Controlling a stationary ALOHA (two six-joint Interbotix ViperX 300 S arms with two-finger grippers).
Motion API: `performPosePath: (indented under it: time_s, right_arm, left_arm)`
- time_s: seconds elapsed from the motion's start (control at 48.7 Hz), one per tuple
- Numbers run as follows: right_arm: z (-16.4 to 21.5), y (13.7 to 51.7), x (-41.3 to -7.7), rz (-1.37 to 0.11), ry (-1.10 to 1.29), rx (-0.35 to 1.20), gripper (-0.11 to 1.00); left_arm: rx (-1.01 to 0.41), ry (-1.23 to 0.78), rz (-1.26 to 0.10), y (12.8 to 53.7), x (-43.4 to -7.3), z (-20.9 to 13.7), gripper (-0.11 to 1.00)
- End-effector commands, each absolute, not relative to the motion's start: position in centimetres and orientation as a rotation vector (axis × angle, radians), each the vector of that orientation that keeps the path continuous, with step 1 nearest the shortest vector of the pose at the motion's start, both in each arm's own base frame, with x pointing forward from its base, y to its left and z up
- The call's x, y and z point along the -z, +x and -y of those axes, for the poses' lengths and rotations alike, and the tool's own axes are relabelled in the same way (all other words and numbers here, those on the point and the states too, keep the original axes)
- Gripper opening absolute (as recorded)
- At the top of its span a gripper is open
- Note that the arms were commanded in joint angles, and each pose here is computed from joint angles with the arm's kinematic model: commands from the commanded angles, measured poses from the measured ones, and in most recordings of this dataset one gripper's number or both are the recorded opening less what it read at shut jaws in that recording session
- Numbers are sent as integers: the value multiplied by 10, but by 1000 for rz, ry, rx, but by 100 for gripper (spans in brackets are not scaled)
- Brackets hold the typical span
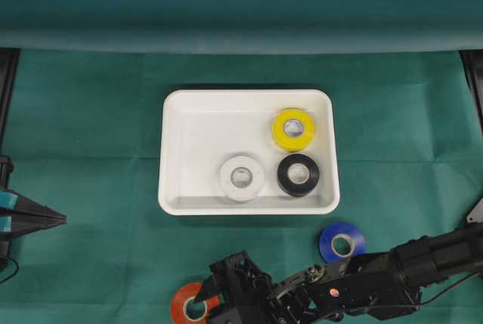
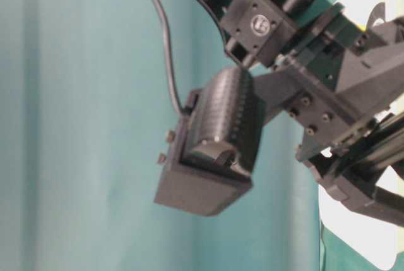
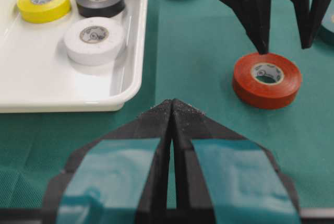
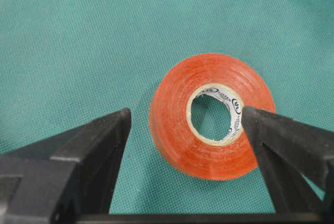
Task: Put the tape into the white case with the right arm.
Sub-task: 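Move the right gripper down to the red tape roll and grasp it, then carry the red tape into the tray's left side and release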
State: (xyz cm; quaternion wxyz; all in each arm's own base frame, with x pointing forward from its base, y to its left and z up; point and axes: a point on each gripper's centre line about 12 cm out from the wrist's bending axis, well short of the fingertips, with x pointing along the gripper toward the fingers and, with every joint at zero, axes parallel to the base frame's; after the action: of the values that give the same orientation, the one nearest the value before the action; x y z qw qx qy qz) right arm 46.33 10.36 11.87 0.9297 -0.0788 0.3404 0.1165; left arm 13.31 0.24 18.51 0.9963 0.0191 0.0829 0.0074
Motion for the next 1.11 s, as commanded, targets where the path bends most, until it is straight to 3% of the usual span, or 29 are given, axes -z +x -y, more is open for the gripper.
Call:
performPosePath:
  time_s: [0.0,0.636,0.739,0.924,1.088]
  right_arm:
    - [-107,470,-133,-652,-158,-246,58]
    - [-111,481,-106,-677,-154,-260,56]
    - [-111,482,-107,-676,-154,-258,44]
    - [-111,483,-108,-675,-158,-257,4]
    - [-111,483,-110,-671,-158,-257,1]
  left_arm:
    - [-18,37,-160,134,-189,-3,0]
    - [-18,38,-160,134,-189,-3,0]
    - [-18,38,-160,134,-189,-3,0]
    - [-18,38,-160,134,-189,-3,0]
    - [-18,37,-160,134,-189,-3,0]
